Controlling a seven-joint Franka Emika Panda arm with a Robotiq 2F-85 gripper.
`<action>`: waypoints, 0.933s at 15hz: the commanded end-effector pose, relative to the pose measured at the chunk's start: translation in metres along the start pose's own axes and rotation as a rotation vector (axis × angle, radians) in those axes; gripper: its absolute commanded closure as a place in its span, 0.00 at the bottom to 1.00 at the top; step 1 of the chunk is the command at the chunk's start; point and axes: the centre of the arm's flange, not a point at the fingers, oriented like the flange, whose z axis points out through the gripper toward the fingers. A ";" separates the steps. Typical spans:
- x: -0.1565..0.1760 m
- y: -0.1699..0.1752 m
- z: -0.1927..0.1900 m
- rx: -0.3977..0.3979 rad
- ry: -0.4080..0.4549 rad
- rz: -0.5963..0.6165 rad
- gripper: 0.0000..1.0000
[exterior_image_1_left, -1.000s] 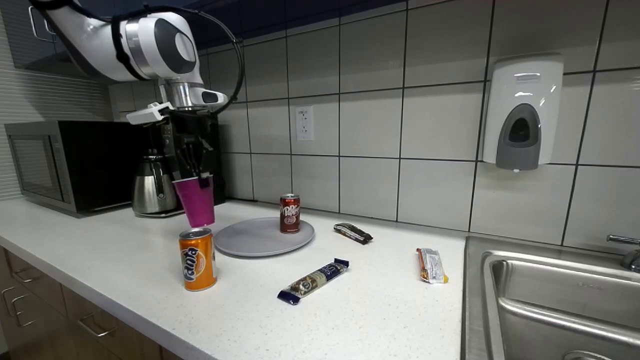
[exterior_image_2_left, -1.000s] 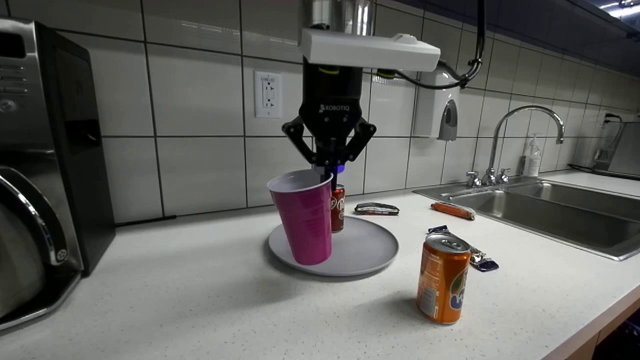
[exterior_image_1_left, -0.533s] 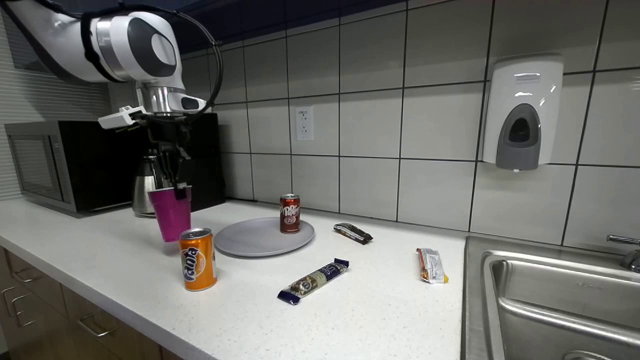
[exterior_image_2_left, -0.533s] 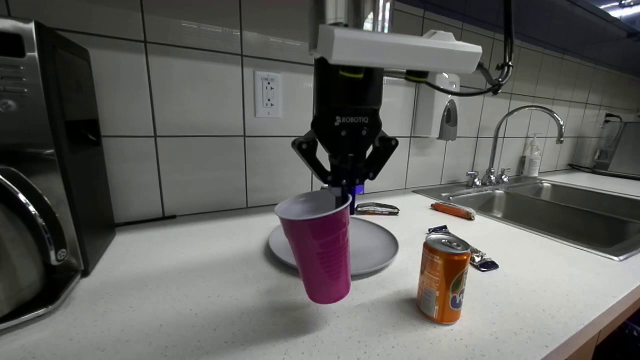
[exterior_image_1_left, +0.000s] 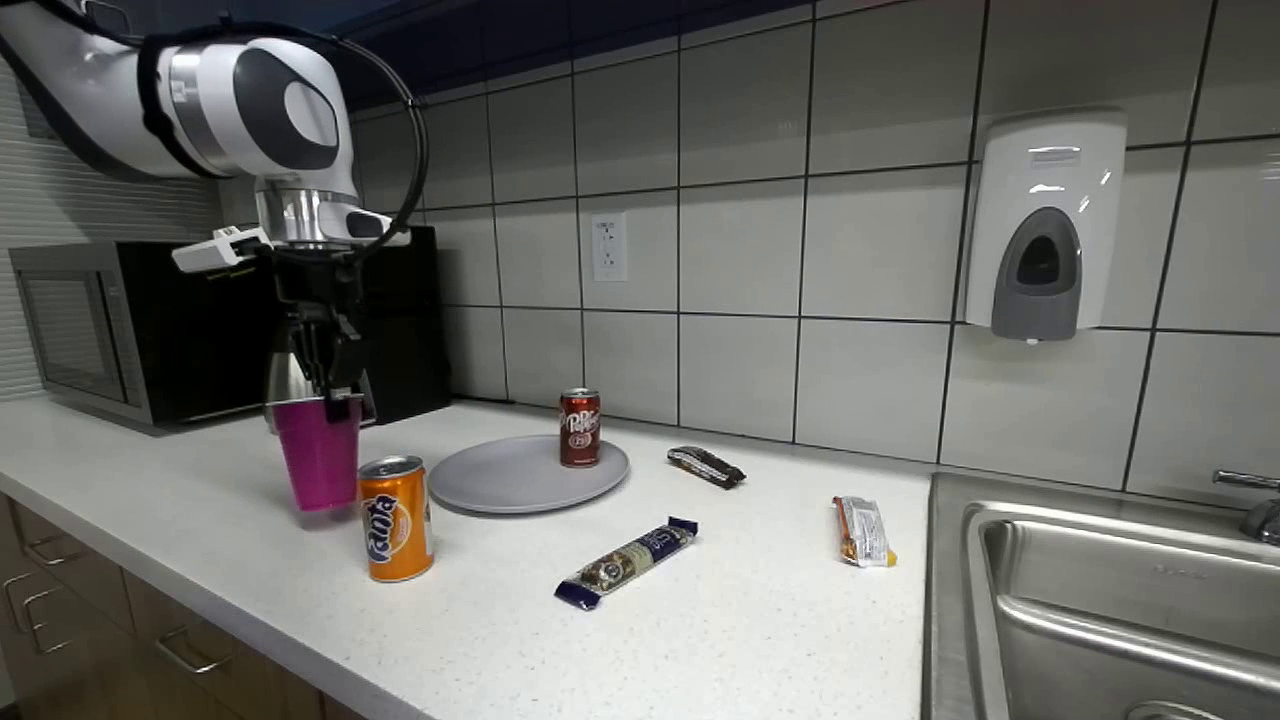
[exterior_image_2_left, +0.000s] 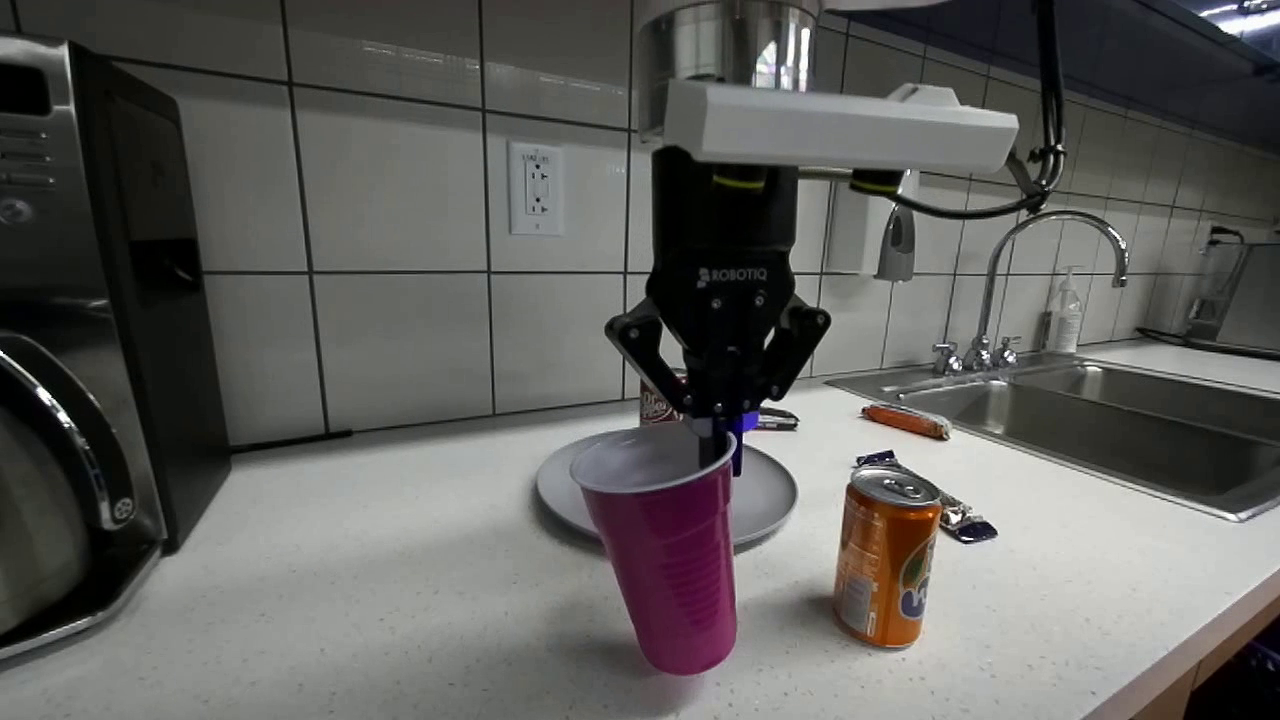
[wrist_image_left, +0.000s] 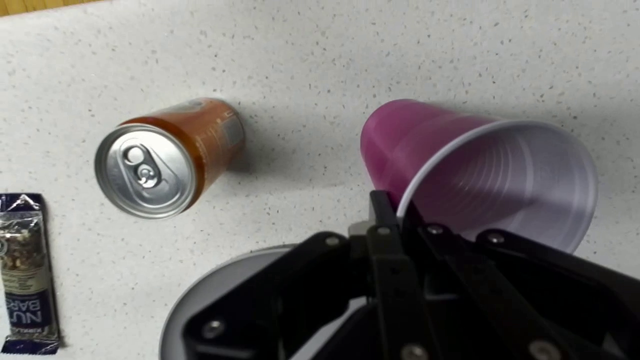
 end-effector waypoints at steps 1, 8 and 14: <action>-0.007 0.007 -0.002 0.016 -0.013 -0.011 0.99; -0.007 0.007 0.001 0.019 -0.025 -0.023 0.69; -0.006 0.013 -0.003 0.017 -0.018 -0.016 0.26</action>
